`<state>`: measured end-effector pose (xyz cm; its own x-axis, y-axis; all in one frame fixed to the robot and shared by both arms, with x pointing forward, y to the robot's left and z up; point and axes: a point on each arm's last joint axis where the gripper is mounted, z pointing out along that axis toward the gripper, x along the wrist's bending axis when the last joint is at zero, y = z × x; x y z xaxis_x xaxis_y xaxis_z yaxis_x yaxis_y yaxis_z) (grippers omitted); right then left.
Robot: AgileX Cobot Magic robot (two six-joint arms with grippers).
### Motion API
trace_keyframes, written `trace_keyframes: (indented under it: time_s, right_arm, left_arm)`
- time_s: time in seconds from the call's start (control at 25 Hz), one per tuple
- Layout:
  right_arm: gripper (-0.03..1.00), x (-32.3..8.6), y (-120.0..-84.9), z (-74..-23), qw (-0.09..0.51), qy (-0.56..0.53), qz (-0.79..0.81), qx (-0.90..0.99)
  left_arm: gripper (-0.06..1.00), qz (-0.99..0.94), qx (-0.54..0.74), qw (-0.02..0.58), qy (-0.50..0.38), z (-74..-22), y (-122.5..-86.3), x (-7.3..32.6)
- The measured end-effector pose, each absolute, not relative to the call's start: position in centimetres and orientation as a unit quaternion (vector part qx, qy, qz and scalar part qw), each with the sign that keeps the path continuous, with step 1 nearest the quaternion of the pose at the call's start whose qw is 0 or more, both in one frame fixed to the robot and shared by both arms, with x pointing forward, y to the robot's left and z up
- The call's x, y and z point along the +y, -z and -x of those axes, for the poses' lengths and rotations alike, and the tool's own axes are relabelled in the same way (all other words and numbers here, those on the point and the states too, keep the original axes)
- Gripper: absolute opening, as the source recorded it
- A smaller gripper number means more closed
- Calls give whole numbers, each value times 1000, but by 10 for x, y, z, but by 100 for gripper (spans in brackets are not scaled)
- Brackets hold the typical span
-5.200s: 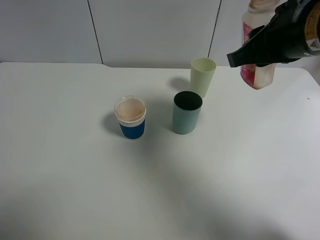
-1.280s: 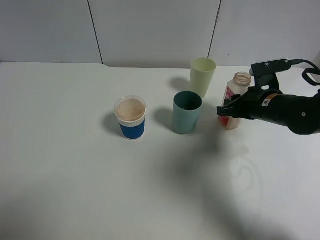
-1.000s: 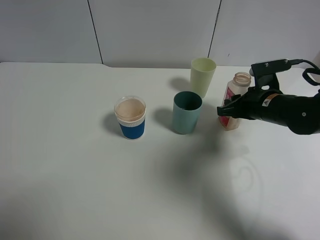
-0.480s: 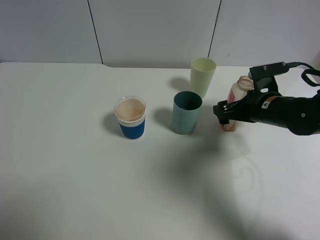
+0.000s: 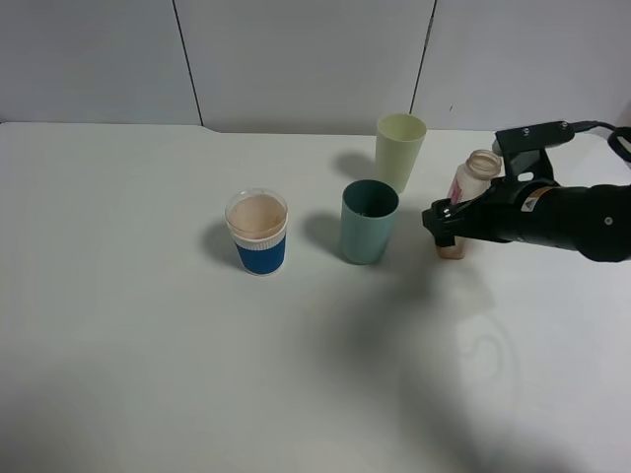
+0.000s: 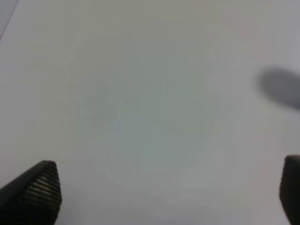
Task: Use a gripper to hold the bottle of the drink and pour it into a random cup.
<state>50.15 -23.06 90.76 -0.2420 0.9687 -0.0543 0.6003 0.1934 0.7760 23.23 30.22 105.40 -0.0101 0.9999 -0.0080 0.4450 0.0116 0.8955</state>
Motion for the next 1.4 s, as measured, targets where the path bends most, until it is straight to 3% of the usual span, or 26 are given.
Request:
trace_keyframes:
  time_s: [0.32,0.92,1.2,1.4]
  right_arm:
    - [99,-234,-960,-488,311,-373,-536,691]
    - [99,-248,-1074,-428,423,-473,-433,640]
    - [99,-252,-1126,-410,416,-445,-420,673]
    - [99,-270,-1153,-381,443,-422,-450,650]
  left_arm:
    - [93,-597,606,373,-372,-232,-1054,302]
    - [93,-597,606,373,-372,-232,-1054,302]
    - [93,-597,606,373,-372,-232,-1054,302]
    - [93,-597,606,373,-372,-232,-1054,302]
